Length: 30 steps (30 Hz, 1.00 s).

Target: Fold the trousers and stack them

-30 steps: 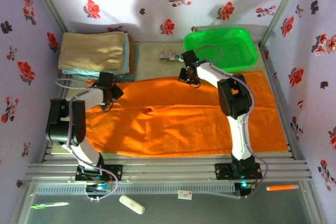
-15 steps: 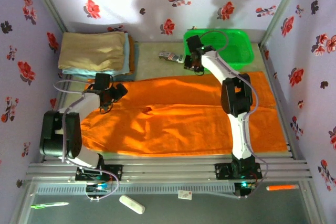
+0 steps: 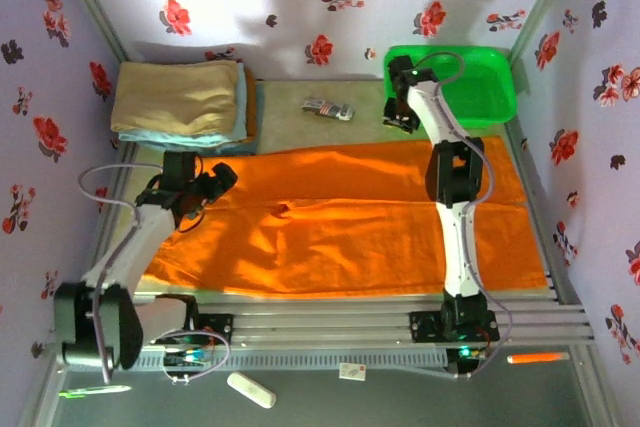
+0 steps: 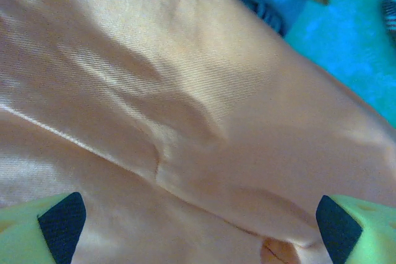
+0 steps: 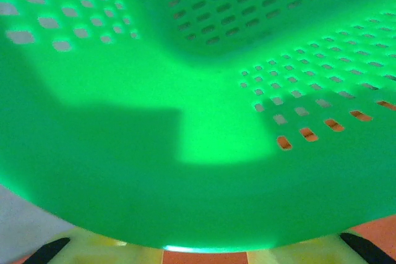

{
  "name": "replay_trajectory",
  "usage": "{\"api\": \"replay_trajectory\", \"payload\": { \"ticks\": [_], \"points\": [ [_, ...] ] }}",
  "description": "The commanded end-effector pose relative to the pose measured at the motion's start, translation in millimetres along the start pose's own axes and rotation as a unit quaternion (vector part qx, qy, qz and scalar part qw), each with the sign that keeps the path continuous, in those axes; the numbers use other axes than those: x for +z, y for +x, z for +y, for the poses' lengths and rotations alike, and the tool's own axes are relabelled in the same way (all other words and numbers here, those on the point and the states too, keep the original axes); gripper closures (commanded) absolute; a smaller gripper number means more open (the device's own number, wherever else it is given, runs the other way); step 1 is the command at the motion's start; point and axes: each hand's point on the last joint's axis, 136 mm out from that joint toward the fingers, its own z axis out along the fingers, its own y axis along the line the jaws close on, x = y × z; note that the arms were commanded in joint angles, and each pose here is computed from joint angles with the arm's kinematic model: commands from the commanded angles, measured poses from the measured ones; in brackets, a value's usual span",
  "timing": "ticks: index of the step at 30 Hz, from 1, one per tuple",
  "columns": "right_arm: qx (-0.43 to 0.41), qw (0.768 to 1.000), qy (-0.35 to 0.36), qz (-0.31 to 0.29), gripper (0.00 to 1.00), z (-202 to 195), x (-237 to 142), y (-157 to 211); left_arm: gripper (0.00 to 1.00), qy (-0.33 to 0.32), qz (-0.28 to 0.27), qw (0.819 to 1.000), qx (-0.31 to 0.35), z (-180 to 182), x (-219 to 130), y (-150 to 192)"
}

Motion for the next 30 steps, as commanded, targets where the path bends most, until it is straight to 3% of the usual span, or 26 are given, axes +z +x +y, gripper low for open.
{"api": "replay_trajectory", "payload": {
  "ticks": [1, 6, 10, 17, 23, 28, 30],
  "points": [
    [0.001, 0.994, -0.04, -0.105, 0.61, 9.5, -44.3, -51.6, 0.0, -0.067, -0.005, 0.997, -0.025, 37.8, -33.7, 14.6],
    [-0.026, 0.986, -0.089, -0.14, 0.55, 31.8, -110.0, -31.2, 0.0, -0.189, -0.038, 0.974, -0.124, 110.0, -85.6, 44.2],
    [-0.023, 0.98, -0.129, -0.15, 0.53, 31.4, -148.9, 10.7, 0.01, -0.259, -0.043, 0.944, -0.201, 153.0, -108.7, 76.9],
    [-0.008, 0.972, -0.186, -0.143, 0.51, 0.1, -168.4, 101.9, 0.1, -0.324, 0.011, 0.91, -0.257, 176.8, -97.8, 112.7],
    [0.007, 0.982, -0.155, -0.11, 0.51, -54.6, -150.8, 163.8, 0.33, -0.293, 0.028, 0.916, -0.271, 177.3, -59.0, 124.3],
    [0.023, 0.988, -0.114, -0.1, 0.49, -102.9, -146.2, 185.1, 0.4, -0.299, 0.053, 0.911, -0.279, 182.2, -35.8, 136.4],
    [0.029, 0.988, -0.111, -0.103, 0.49, -115.0, -149.7, 188.3, 0.53, -0.29, 0.049, 0.916, -0.275, 180.5, -26.7, 133.3]
  ]
}}
